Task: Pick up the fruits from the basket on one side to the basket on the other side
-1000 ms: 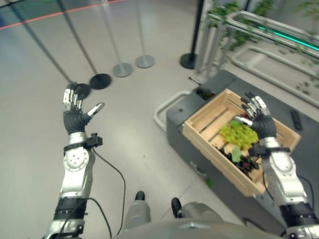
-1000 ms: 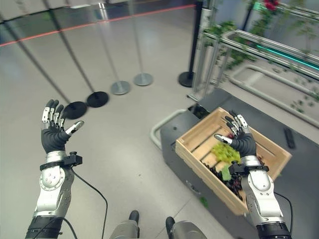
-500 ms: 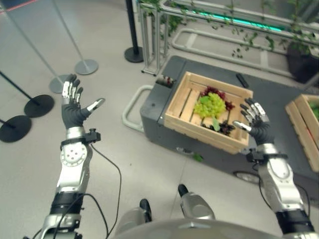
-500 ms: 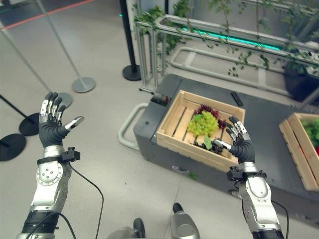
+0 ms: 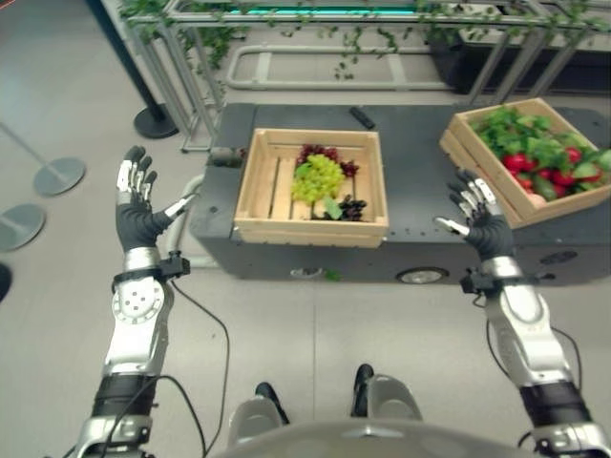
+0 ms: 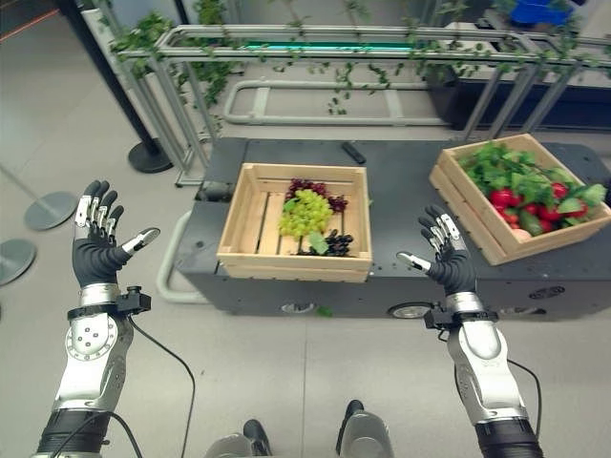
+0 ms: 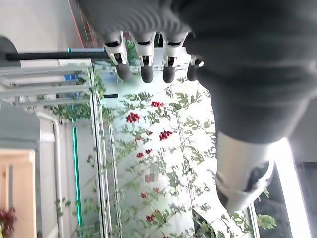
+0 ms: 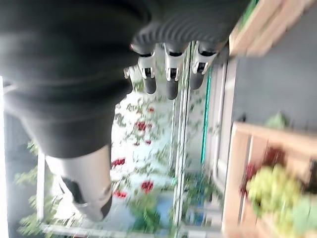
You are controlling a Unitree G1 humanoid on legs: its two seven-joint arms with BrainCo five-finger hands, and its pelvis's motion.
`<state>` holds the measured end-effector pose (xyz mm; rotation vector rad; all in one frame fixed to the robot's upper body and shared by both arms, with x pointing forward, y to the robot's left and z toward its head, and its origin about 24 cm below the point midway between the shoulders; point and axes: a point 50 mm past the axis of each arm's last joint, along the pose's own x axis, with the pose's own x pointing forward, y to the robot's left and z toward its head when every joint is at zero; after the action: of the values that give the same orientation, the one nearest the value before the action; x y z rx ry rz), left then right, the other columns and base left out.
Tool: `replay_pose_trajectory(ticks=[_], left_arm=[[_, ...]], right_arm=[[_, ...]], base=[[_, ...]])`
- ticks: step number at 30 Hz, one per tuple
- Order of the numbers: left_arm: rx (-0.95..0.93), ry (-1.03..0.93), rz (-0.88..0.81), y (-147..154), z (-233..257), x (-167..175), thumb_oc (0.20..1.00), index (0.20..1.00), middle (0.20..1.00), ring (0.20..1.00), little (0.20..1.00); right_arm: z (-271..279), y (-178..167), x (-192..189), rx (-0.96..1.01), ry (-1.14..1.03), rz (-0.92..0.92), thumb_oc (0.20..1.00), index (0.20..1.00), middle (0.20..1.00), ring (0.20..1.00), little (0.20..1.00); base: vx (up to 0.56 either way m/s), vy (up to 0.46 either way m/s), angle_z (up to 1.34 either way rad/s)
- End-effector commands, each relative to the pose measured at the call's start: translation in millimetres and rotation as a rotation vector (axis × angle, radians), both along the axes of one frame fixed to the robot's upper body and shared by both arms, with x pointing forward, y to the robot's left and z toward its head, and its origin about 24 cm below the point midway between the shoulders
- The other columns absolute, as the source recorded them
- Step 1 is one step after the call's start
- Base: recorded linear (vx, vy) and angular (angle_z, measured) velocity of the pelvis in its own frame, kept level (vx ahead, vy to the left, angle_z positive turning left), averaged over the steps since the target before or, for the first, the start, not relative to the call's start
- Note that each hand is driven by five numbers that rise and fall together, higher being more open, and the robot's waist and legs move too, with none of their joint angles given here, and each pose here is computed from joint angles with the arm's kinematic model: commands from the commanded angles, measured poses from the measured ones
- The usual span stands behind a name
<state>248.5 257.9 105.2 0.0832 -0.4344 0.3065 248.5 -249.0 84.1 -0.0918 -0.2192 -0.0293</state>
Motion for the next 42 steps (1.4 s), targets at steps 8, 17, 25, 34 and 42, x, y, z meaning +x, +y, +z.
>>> replay_pose_trajectory(ticks=[8,17,25,34,42], left_arm=[[0.046,-0.071,-0.039,-1.8,15.1,-2.6,1.0,1.0,1.0,1.0,1.0],[0.028,-0.004,-0.093,-5.3,1.2,-1.8,1.0,1.0,1.0,1.0,1.0],[0.021,0.051,-0.102,-10.5,-12.9,-3.8,1.0,1.0,1.0,1.0,1.0],[0.069,0.055,-0.17,-15.0,-9.5,-1.0,1.0,1.0,1.0,1.0,1.0],[0.085,0.087,-0.186,-14.2,-14.7,-6.3,1.0,1.0,1.0,1.0,1.0]], right_arm=[[15.7,-8.2,-3.8,0.019,-0.097,-0.029,1.0,1.0,1.0,1.0,1.0],[10.7,-15.5,-13.4,0.028,-0.086,-0.051,1.0,1.0,1.0,1.0,1.0],[5.8,-10.2,-3.3,0.039,-0.077,-0.058,1.0,1.0,1.0,1.0,1.0],[-9.7,-4.2,-0.7,0.044,-0.014,-0.056,1.0,1.0,1.0,1.0,1.0],[-19.4,-3.1,-6.7,0.035,0.032,-0.047,1.0,1.0,1.0,1.0,1.0]], base=[[0.02,-0.126,0.1],[0.02,-0.153,0.16],[0.0,0.05,-0.34],[0.03,0.146,-0.44],[0.01,0.073,-0.28]])
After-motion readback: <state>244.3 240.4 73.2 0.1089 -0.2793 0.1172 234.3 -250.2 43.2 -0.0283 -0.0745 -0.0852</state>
